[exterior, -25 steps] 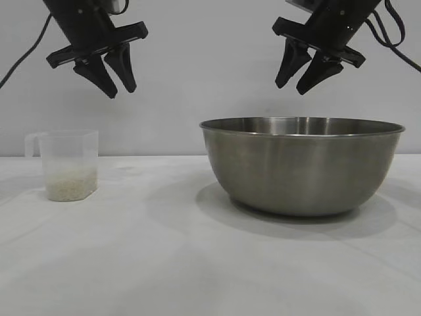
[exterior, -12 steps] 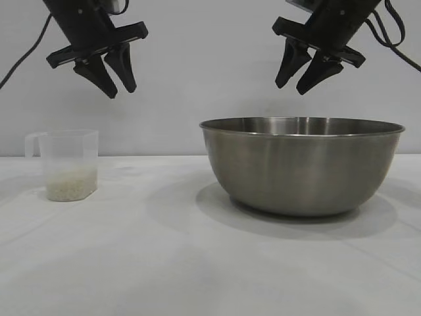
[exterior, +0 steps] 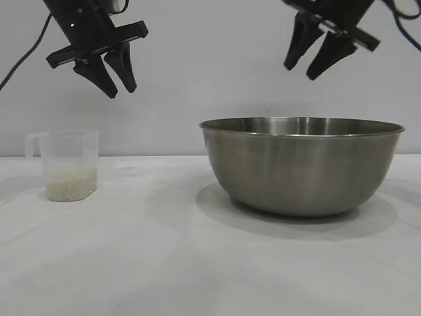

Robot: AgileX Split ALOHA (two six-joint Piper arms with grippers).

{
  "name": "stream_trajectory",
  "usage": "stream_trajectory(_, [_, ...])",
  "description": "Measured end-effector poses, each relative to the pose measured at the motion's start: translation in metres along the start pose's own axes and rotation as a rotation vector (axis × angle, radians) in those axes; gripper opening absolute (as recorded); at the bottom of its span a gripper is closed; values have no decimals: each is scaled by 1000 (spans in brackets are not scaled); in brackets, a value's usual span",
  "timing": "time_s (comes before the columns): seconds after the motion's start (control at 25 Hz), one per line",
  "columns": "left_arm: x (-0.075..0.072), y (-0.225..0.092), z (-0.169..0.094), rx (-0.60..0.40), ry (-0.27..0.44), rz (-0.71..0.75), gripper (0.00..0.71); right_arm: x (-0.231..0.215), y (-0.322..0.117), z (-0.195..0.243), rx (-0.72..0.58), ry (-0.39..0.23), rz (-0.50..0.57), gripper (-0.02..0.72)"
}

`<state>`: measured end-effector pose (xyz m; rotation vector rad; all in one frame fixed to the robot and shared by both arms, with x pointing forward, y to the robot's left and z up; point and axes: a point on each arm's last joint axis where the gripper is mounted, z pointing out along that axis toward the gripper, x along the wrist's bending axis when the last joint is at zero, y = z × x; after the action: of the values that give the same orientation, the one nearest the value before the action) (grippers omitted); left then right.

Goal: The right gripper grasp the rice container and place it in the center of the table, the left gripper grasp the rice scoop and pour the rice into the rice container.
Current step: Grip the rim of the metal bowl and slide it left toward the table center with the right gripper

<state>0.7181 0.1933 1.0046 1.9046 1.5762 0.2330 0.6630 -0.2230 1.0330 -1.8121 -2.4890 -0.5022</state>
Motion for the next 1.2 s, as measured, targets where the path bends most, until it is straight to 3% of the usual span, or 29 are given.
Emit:
stream_trajectory(0.6, [-1, 0, 0, -1, -12, -13, 232, -4, -41, 50, 219, 22, 56, 300])
stream_trajectory(0.72, [-1, 0, 0, -1, -12, -13, 232, -1, -40, 60, 232, 20, 45, 99])
stream_trajectory(0.84, [-1, 0, 0, -1, -12, -13, 232, 8, -38, 67, 229, 18, 20, 0])
stream_trajectory(1.2, [-1, 0, 0, -1, -12, -13, 232, 63, -32, 83, 191, 53, -91, 0])
